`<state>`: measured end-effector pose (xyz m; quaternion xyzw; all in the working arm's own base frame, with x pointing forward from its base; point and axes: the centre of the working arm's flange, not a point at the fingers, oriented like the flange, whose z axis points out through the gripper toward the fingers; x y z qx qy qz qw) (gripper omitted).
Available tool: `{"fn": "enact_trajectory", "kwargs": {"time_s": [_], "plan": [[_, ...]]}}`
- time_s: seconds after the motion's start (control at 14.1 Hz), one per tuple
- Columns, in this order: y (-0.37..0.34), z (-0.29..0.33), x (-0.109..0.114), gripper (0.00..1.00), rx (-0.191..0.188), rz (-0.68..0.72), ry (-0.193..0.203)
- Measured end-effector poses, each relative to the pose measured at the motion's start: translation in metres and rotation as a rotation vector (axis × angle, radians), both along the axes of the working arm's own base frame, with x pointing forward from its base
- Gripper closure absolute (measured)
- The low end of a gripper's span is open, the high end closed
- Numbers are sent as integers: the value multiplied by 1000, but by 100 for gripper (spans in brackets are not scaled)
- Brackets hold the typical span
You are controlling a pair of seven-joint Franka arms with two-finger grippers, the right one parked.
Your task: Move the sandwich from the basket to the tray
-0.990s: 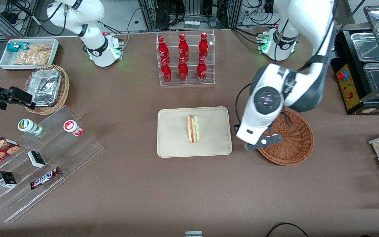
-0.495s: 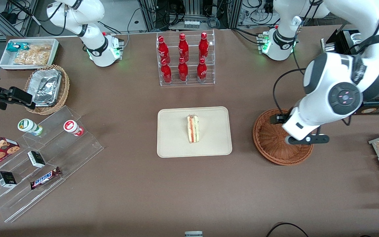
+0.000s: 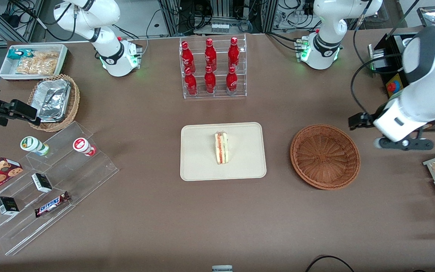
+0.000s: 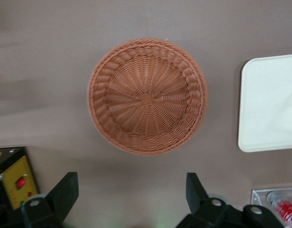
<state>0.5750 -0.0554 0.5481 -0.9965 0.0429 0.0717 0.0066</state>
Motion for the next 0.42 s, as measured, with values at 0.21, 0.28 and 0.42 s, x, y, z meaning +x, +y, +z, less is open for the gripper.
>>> {"fn": "enact_trajectory", "kwargs": {"time_s": [0.21,0.28,0.42], "plan": [[33,32,-17,0,12,3,-37],[38,39,-21,0,14,10,-48],[41,49,-27,0,18,18,-65]]}}
